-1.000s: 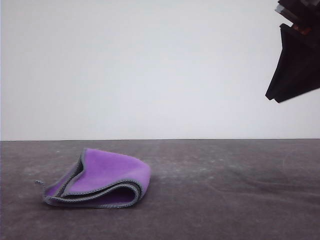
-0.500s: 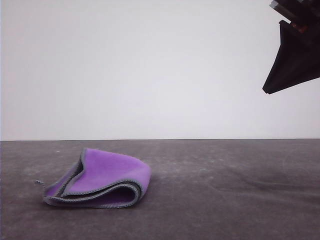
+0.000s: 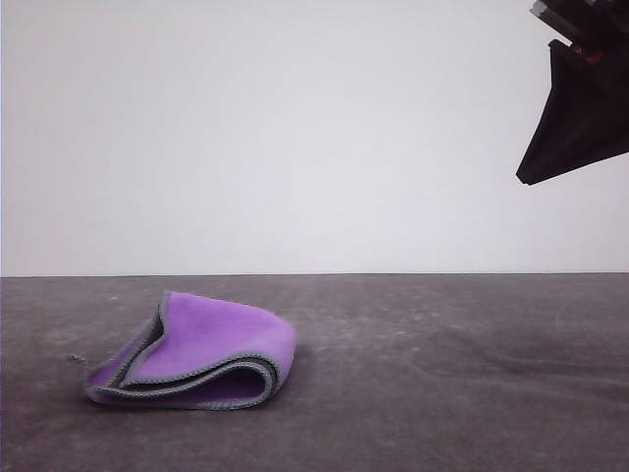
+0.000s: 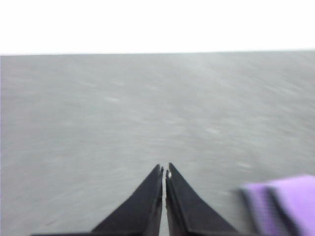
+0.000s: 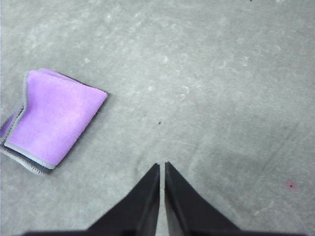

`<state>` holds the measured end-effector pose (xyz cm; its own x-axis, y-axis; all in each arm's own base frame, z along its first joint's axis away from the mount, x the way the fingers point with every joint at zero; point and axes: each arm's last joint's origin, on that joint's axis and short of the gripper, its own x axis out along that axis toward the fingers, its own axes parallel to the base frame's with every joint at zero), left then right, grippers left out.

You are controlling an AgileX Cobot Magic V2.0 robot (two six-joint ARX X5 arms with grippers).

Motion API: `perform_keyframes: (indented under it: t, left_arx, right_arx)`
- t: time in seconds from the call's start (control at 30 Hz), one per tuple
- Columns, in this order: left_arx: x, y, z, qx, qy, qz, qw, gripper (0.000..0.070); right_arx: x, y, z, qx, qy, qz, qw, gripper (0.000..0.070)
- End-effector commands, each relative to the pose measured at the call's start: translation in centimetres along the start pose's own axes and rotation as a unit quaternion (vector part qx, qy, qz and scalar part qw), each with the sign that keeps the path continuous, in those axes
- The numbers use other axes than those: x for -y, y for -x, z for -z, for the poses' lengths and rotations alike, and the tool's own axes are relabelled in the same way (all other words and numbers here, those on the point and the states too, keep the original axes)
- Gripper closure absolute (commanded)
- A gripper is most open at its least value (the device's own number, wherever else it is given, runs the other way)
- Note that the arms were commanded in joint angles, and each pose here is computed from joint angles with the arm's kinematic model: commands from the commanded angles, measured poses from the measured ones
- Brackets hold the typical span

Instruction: Fold clothes

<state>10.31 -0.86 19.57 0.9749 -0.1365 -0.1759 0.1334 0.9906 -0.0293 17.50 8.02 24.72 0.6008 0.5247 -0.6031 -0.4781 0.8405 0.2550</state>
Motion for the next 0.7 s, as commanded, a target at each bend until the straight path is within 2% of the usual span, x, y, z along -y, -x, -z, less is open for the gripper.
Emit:
perform_keyframes:
  t: [0.0,0.27,0.4,0.67]
  left_arx:
    - [-0.2,-0.1,1.0,0.005,-0.008,-0.013,1.0,0.07]
    - [-1.1,0.1,4.3,0.017,-0.016,-0.054,0.998,0.07]
    - [-1.2,0.1,4.2,0.021,-0.031,-0.064,0.997,0.07]
    - [-1.2,0.1,4.2,0.025,-0.031,-0.064,0.997,0.07]
  right_arx:
    - [-0.1,0.0,-0.4,0.006,0.007,-0.003,1.0,0.0686]
    - [-0.1,0.0,-0.4,0.006,0.007,-0.003,1.0,0.0686]
    - [-0.1,0.0,-0.4,0.006,0.007,-0.003,1.0,0.0686]
    - [-0.1,0.0,-0.4,0.008,0.007,-0.003,1.0,0.0686]
